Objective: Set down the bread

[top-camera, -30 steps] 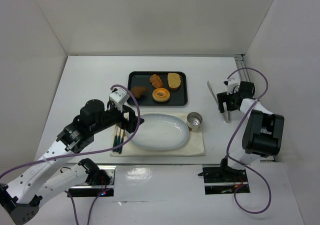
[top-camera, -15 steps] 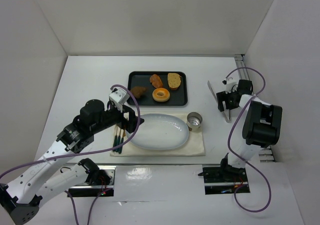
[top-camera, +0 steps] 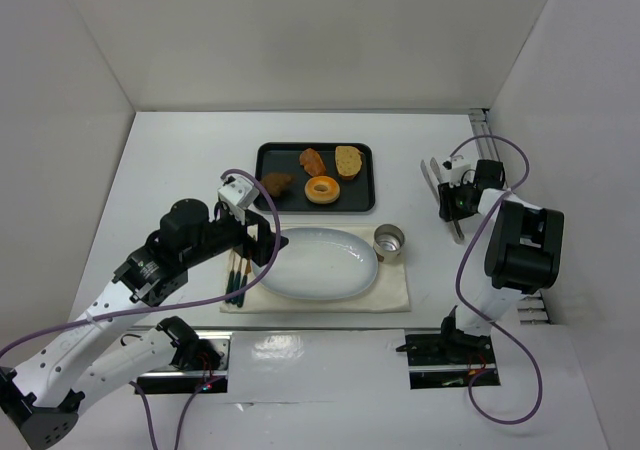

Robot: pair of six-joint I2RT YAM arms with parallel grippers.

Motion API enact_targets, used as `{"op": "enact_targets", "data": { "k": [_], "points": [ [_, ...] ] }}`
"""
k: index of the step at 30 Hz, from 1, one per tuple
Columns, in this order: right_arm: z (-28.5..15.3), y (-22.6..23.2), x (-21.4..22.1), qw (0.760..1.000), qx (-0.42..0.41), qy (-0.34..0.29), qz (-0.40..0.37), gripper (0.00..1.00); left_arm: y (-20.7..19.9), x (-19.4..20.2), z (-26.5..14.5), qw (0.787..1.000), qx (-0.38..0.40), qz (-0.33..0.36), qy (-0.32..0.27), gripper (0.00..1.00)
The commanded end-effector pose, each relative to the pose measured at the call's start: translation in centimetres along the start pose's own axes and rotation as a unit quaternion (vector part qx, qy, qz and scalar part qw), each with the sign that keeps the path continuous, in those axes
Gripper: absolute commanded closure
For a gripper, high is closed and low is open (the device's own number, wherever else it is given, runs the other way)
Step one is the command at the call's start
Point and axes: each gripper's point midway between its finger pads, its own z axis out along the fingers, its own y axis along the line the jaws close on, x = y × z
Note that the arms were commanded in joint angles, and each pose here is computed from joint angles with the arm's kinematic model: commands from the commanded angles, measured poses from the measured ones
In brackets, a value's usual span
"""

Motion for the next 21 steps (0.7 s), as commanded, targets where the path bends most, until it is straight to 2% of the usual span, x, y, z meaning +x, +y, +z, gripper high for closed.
{"op": "enact_targets", "data": {
  "k": [1,14,21],
  "points": [
    [-0.5,-0.8,-1.1,1.000,0.014,-0.012,-0.010,0.53,-0.2,-1.4,-0.3,1.000,0.001,0.000,-0.026,0.00],
    [-7.3,0.3,-9.3,0.992,-0.003,-0.126,-0.031,0.55,0.2,-1.0,-0.2,1.000,-0.009,-0.001,-0.024,0.00],
    [-8.8,0.8,-10.2,0.990,-0.007,-0.137,-0.036,0.55,0.4,-1.1,0.0,1.000,-0.014,-0.001,-0.024,0.00]
  ]
}}
